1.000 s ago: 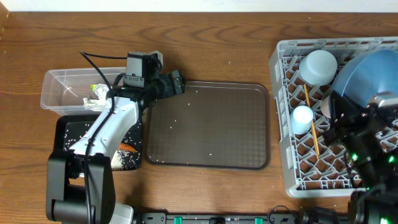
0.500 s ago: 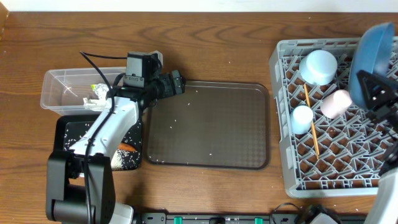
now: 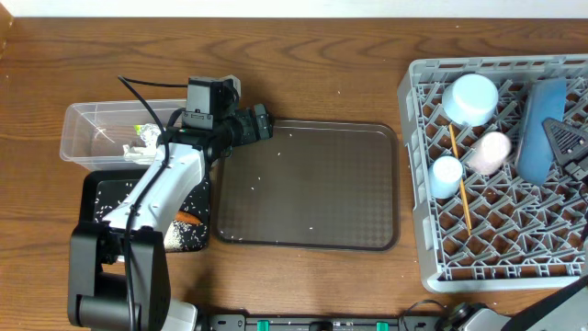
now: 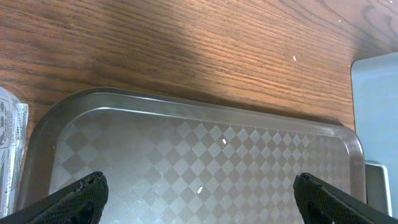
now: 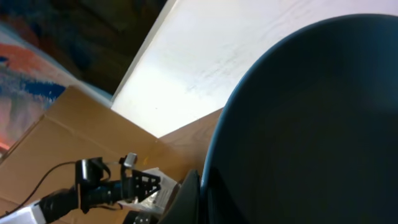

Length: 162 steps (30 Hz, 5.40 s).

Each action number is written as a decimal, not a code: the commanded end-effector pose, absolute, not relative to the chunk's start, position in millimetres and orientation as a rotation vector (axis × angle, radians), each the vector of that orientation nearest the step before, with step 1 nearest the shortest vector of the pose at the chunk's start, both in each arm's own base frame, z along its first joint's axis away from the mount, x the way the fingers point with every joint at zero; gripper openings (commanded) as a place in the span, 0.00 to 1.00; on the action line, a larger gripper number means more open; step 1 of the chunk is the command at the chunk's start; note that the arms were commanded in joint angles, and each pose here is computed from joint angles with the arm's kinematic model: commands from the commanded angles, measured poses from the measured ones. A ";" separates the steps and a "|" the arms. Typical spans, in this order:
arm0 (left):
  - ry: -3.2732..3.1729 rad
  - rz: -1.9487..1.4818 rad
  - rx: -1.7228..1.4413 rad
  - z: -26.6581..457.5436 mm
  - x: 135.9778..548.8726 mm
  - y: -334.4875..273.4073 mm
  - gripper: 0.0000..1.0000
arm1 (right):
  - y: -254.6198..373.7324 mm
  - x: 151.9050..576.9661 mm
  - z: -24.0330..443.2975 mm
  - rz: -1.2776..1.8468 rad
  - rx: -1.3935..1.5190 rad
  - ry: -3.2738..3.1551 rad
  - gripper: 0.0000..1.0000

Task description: Sort waste into correct bins and load items into the dishwasher rack

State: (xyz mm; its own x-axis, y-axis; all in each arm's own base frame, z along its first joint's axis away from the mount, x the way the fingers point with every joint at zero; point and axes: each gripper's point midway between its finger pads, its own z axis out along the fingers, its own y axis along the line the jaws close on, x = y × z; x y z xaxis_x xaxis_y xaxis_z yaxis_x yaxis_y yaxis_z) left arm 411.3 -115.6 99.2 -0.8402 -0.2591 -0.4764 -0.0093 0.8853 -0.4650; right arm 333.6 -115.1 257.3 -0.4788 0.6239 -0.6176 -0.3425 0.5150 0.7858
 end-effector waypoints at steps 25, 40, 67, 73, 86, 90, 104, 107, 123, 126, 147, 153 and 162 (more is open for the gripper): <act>2.508 -0.601 -0.200 97.9 410.5 -114.4 0.98 | -122.3 337.5 316.5 1.092 0.124 1.610 0.01; 2.508 -0.601 -0.200 97.9 410.5 -114.4 0.98 | -91.5 357.6 313.9 1.151 0.105 1.585 0.01; 2.508 -0.601 -0.200 97.9 410.5 -114.4 0.98 | -124.9 379.8 243.7 1.237 0.266 1.629 0.01; 2.508 -0.601 -0.200 97.9 410.5 -114.4 0.98 | -145.0 376.2 233.2 1.226 0.335 1.620 0.01; 2.508 -0.601 -0.200 97.9 410.5 -114.4 0.98 | -151.4 367.9 254.9 1.239 0.359 1.566 0.01; 2.508 -0.601 -0.200 97.9 410.5 -114.4 0.98 | -154.8 366.0 279.9 1.293 0.437 1.468 0.01; 2.508 -0.600 -0.200 97.8 410.5 -114.4 0.98 | -157.4 369.9 284.2 1.263 0.433 1.432 0.01; 2.508 -0.601 -0.200 97.9 410.5 -114.4 0.98 | -156.9 370.6 280.3 1.253 0.423 1.438 0.01; 2.508 -0.601 -0.200 97.9 410.5 -114.4 0.98 | -174.8 368.8 242.9 1.283 0.502 1.486 0.01; 2.508 -0.601 -0.200 97.9 410.5 -114.4 0.98 | -181.5 365.2 242.6 1.268 0.514 1.481 0.01; 2.508 -0.600 -0.200 97.8 410.5 -114.4 0.98 | -256.8 300.4 198.0 1.162 0.934 1.248 0.29; 2.508 -0.601 -0.200 97.9 410.5 -114.4 0.98 | -262.8 291.2 196.9 1.183 0.973 1.234 0.50; 2.508 -0.601 -0.200 97.9 410.5 -114.4 0.98 | -257.7 291.0 205.8 1.252 1.001 1.227 0.99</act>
State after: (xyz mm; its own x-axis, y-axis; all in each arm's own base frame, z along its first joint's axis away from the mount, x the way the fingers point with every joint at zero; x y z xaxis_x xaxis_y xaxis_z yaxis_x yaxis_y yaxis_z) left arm 411.4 -115.2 99.1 -0.8398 -0.2595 -0.4769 -0.0108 0.8862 -0.4631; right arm 293.0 -261.3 188.9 -0.0671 0.9954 -0.0683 -0.1020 0.0612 0.9929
